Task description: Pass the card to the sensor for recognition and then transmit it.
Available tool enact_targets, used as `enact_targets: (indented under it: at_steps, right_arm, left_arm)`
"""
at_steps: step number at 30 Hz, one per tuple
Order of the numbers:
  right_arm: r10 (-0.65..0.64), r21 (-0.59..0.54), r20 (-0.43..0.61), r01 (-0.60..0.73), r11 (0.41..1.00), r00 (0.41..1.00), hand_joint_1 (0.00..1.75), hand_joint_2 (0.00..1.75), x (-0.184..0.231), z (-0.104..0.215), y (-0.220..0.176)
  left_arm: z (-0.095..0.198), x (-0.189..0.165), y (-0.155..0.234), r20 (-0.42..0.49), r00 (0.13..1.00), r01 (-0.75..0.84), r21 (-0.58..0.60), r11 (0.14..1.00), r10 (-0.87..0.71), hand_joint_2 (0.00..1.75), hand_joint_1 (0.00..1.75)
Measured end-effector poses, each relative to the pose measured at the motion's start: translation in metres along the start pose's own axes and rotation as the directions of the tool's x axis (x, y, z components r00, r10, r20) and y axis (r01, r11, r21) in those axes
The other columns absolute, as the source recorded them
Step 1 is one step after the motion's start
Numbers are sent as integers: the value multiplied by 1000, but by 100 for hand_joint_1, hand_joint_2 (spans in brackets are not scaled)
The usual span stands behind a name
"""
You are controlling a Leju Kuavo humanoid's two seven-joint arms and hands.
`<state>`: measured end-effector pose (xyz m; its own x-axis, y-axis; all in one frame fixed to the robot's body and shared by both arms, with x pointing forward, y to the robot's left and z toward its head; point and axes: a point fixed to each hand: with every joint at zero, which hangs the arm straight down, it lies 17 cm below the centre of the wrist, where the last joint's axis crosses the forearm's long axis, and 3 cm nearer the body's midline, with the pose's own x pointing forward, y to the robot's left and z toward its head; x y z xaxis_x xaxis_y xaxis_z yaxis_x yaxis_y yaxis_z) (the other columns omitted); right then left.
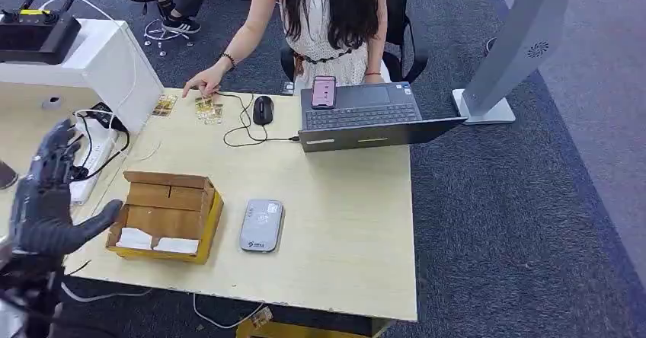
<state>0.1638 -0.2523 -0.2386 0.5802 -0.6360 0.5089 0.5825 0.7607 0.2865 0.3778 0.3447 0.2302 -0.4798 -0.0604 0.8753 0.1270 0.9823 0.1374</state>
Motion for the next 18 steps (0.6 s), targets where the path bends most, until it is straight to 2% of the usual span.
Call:
enact_targets:
  at_steps: [3, 6, 7, 9, 10, 12, 14, 15, 16, 18]
  right_arm:
    - [-10, -56, -24, 9, 998, 1000, 0, 0, -3, -1, -15]
    - [-17, -95, -39, 13, 995, 999, 0, 0, -5, -1, -25]
    - [-17, -112, -48, 12, 994, 999, 0, 0, -7, -1, -28]
    - [-12, -147, -69, 2, 989, 998, 0, 0, -10, -2, -35]
    - [-9, -164, -82, -4, 987, 997, 0, 0, -12, -1, -39]
    - [-2, -193, -110, -20, 981, 994, 0, 0, -18, 0, -46]
    - [10, -223, -152, -44, 974, 988, 0, 0, -25, 1, -53]
    - [19, -232, -171, -59, 971, 985, 0, 0, -27, 1, -55]
    - [26, -241, -188, -72, 968, 982, 0, 0, -30, 2, -57]
    - [38, -259, -219, -96, 961, 975, 0, 0, -35, 4, -62]
  left_arm:
    - [36, 29, 44, 44, 997, -64, 49, 997, 61, 175, 0]
    - [65, 43, 92, 53, 994, -100, 167, 981, 92, 175, 0]
    - [78, 46, 111, 56, 992, -124, 219, 968, 115, 175, 0]
    - [113, 39, 164, 48, 982, -188, 396, 899, 184, 175, 0]
    - [137, 29, 191, 43, 976, -208, 493, 845, 215, 0, 0]
    - [196, 6, 236, 45, 971, -204, 676, 708, 237, 0, 0]
    - [281, -46, 270, 21, 953, -162, 878, 450, 302, 0, 0]
    - [322, -71, 277, 16, 940, -129, 940, 314, 340, 0, 0]
    - [367, -97, 274, 13, 924, -84, 982, 170, 381, 175, 0]
    - [431, -139, 247, 3, 892, 12, 1000, -28, 452, 175, 0]
